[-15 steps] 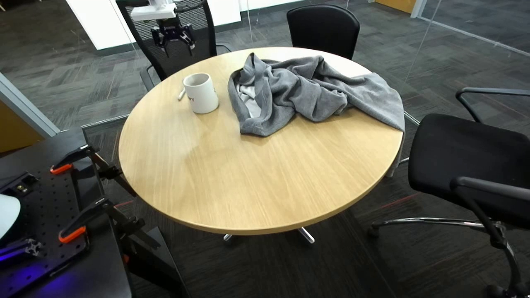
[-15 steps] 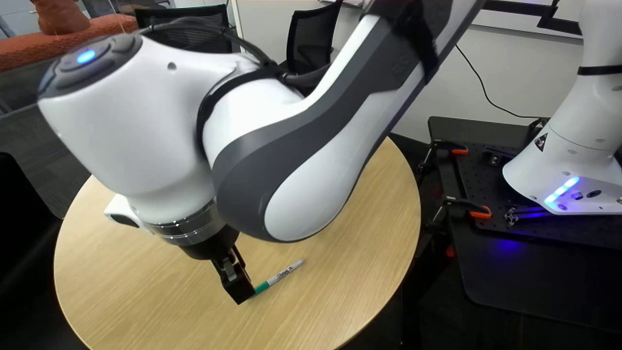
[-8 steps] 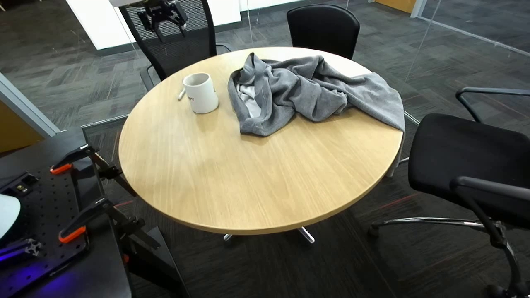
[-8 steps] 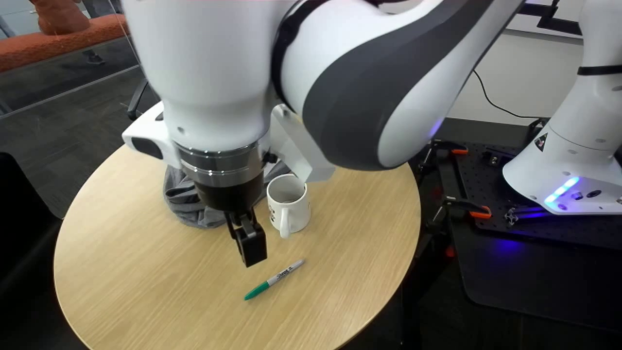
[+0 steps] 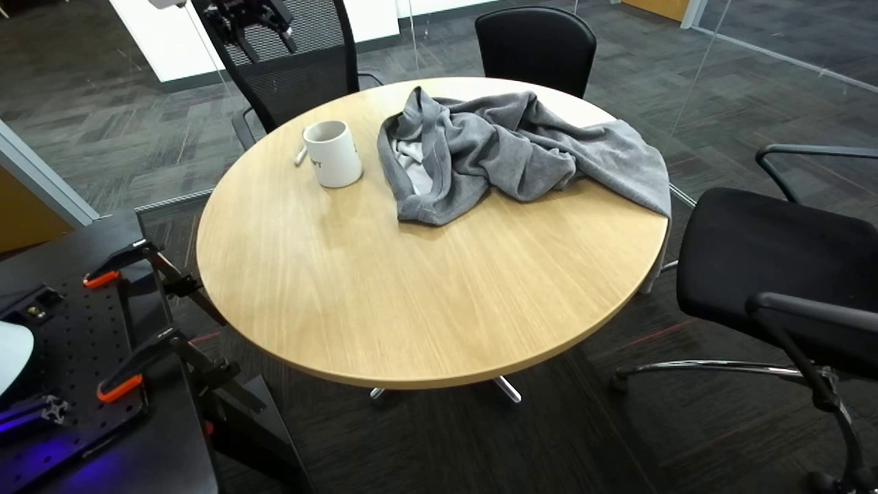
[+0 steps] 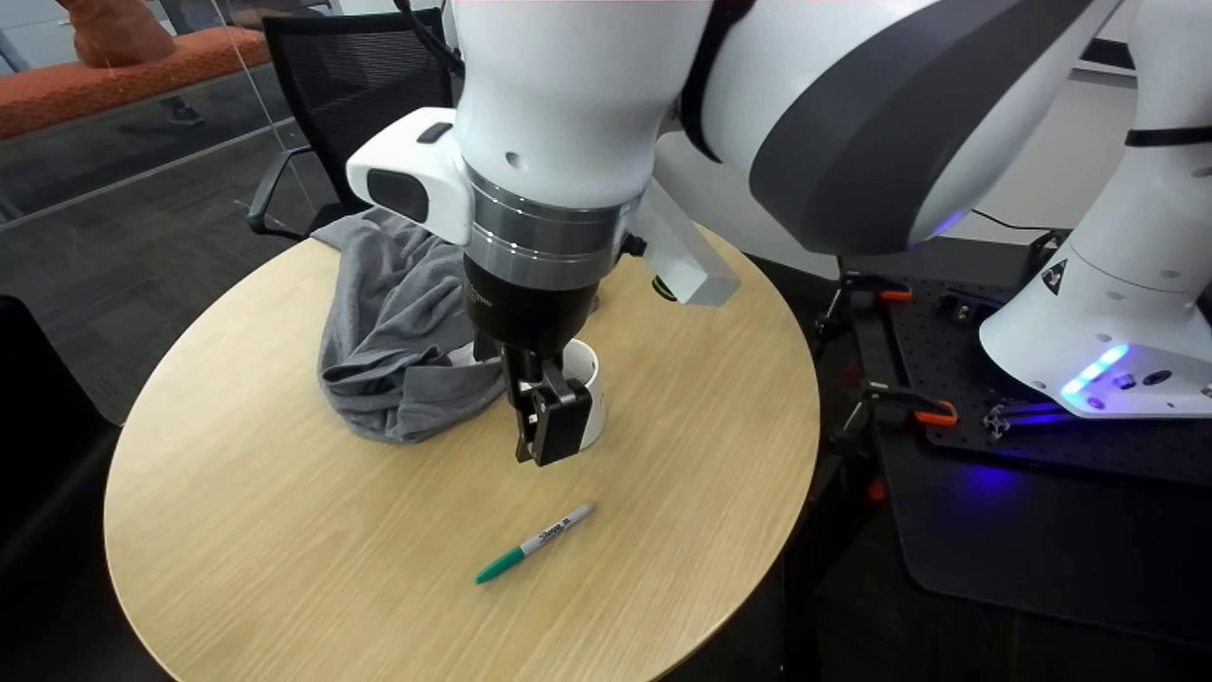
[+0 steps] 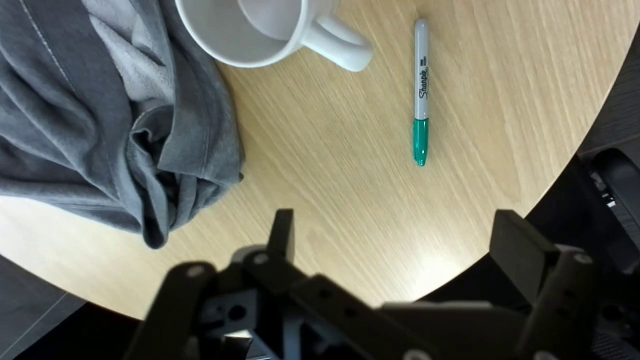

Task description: Pick up the pen from the cup and put it on the table

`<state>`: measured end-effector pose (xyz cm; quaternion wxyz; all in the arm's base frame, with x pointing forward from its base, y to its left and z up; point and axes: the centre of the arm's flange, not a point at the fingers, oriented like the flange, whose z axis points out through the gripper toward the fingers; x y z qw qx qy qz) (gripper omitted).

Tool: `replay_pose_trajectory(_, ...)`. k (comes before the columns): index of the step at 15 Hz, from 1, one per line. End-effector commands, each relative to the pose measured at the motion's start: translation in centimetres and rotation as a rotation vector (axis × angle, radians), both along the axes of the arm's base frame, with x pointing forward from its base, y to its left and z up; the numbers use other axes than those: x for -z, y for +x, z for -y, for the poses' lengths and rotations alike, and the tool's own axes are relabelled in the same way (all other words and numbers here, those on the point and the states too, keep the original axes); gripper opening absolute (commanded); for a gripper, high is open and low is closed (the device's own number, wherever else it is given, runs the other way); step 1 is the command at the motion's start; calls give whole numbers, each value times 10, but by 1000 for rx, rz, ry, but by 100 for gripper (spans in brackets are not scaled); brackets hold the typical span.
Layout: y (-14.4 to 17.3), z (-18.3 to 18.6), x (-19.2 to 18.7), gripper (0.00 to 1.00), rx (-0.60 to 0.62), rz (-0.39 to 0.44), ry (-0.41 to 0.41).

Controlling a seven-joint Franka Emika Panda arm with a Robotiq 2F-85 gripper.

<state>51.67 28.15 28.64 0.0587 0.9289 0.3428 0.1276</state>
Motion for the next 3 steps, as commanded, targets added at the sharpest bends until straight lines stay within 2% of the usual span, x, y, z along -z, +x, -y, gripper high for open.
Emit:
replay_pose_trajectory(1,1,-1,2,100,-1,-2,0)
replay_pose_trajectory(3,1,-1,4,100,-1,-6,-1)
